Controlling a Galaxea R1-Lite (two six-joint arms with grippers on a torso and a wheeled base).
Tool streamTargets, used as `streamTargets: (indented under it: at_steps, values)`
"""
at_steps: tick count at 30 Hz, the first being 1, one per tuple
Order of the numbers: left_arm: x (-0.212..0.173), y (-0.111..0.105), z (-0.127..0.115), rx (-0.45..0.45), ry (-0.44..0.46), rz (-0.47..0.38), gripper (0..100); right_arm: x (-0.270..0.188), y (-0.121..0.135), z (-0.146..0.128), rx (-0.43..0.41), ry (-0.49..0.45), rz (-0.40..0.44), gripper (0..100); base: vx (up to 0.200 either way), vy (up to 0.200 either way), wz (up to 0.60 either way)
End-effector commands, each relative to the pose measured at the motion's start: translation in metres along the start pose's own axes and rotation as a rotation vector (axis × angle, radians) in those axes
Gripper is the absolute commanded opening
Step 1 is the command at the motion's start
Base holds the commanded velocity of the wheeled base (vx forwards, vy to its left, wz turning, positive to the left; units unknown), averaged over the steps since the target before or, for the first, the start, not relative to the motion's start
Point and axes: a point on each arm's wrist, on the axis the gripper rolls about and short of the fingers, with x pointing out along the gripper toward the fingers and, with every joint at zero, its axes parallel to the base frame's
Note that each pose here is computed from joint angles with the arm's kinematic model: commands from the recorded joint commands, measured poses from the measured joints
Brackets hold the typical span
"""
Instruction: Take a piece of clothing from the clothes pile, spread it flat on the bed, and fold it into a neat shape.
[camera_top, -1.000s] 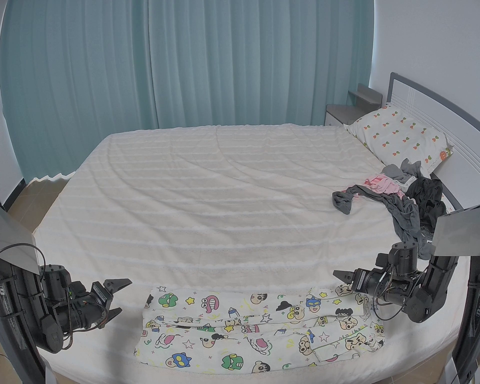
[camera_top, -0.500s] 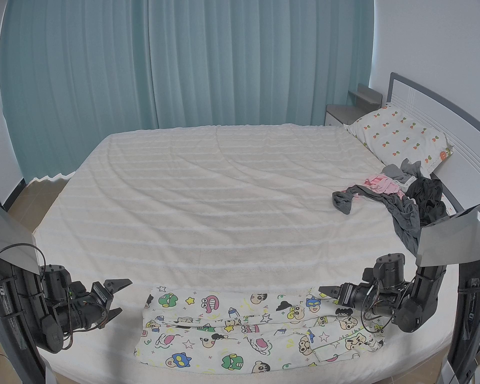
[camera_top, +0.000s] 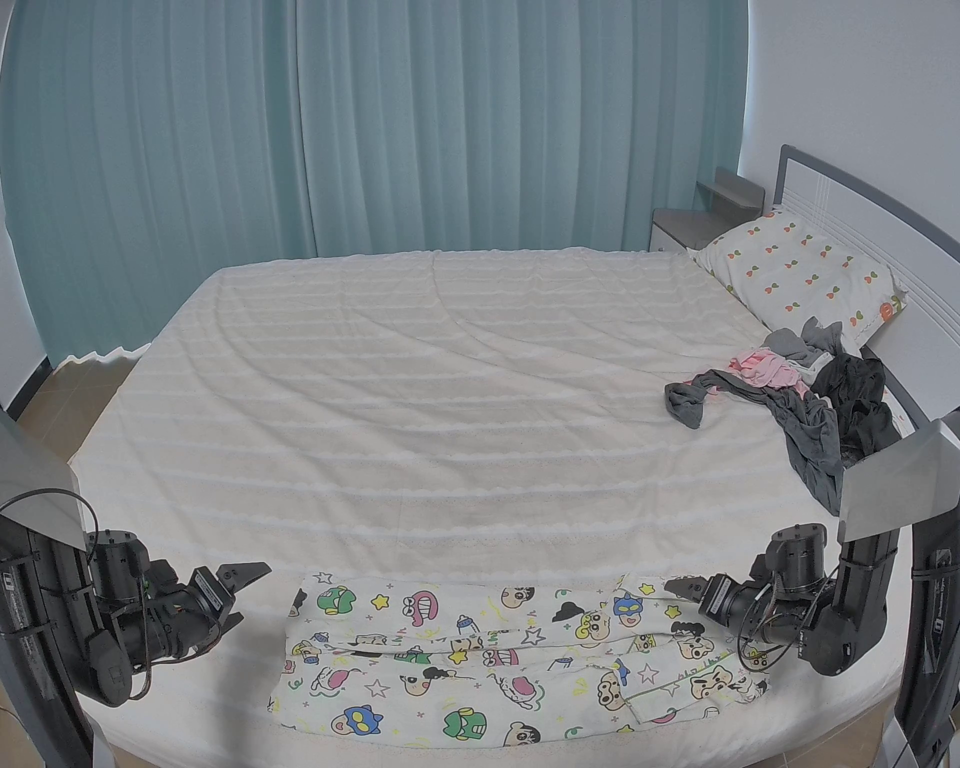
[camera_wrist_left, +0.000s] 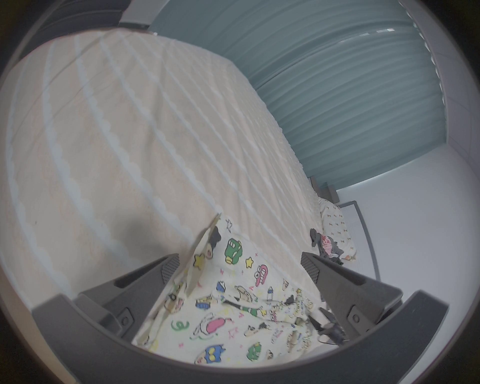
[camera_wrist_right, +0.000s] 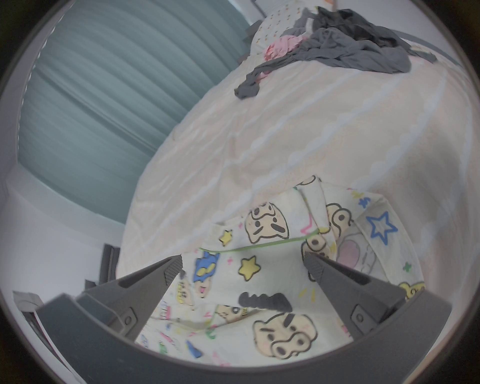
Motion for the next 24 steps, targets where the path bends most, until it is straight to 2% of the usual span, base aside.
streamTargets:
  at_steps: [1, 5, 9, 11, 16, 24]
  values:
    - [0.034, -0.011, -0.009, 0.132, 0.017, -0.015, 100, -0.037, 0.009, -0.016, 0.048, 0.024, 0.053, 100, 0.0, 0.0, 0.0]
    - [0.049, -0.012, -0.014, 0.277, 0.089, 0.038, 100, -0.042, 0.009, -0.022, 0.051, 0.064, 0.052, 100, 0.0, 0.0, 0.0]
    - [0.069, -0.016, -0.007, 0.284, 0.105, 0.117, 100, -0.044, 0.01, -0.023, 0.048, 0.075, 0.057, 100, 0.0, 0.0, 0.0]
    - [0.075, -0.018, -0.004, 0.284, 0.111, 0.129, 100, -0.044, 0.01, -0.024, 0.047, 0.079, 0.056, 100, 0.0, 0.0, 0.0]
    - [0.08, -0.021, -0.001, 0.286, 0.107, 0.123, 100, -0.046, 0.01, -0.026, 0.044, 0.087, 0.052, 100, 0.0, 0.0, 0.0]
    - [0.084, -0.022, -0.009, 0.299, 0.136, 0.122, 100, -0.047, 0.013, -0.028, 0.035, 0.093, 0.062, 100, 0.0, 0.0, 0.0]
